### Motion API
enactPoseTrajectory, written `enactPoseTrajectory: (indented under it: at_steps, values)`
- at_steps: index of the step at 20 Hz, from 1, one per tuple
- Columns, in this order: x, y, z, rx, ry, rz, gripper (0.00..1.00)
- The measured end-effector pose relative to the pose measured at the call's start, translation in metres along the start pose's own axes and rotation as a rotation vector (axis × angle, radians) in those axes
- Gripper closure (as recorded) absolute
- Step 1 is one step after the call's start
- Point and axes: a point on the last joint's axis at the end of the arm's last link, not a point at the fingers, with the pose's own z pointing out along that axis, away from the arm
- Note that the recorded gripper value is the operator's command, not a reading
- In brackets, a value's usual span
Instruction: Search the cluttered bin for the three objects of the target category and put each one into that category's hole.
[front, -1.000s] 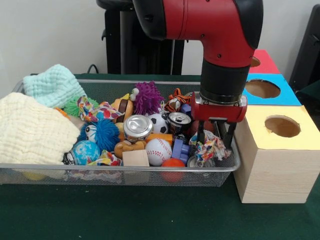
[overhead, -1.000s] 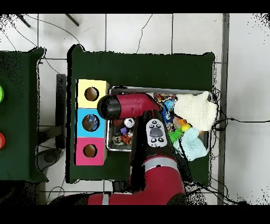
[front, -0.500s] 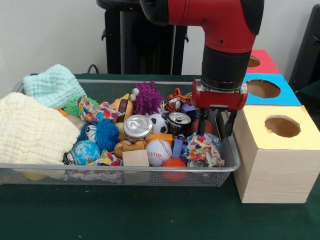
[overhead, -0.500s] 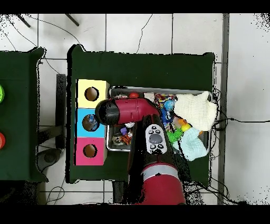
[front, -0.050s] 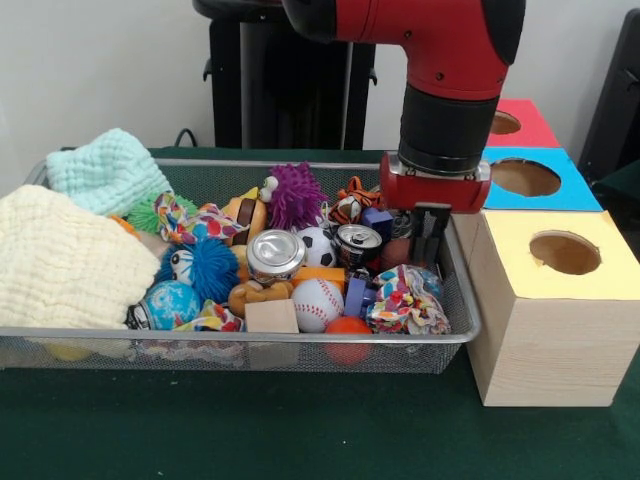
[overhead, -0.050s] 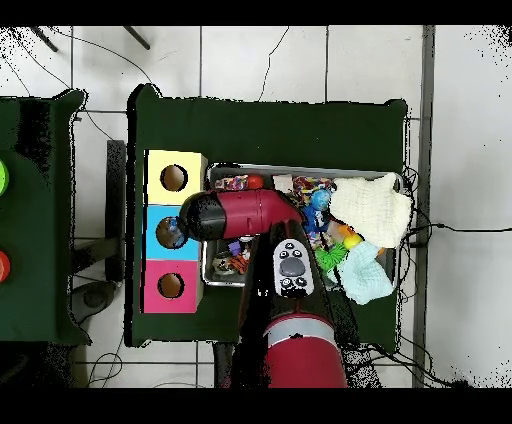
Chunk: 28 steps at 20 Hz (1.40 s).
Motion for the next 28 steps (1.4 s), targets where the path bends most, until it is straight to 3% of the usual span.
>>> enactPoseTrajectory:
  at_steps: [8, 9, 17, 28]
  values:
    - [0.001, 0.012, -0.014, 0.02, -0.013, -0.012, 1.0]
    - [0.002, 0.013, -0.015, 0.025, -0.016, -0.016, 0.0]
    - [0.004, 0.013, -0.019, 0.052, -0.032, -0.024, 0.0]
    - [0.003, 0.009, -0.019, 0.058, -0.04, -0.017, 0.0]
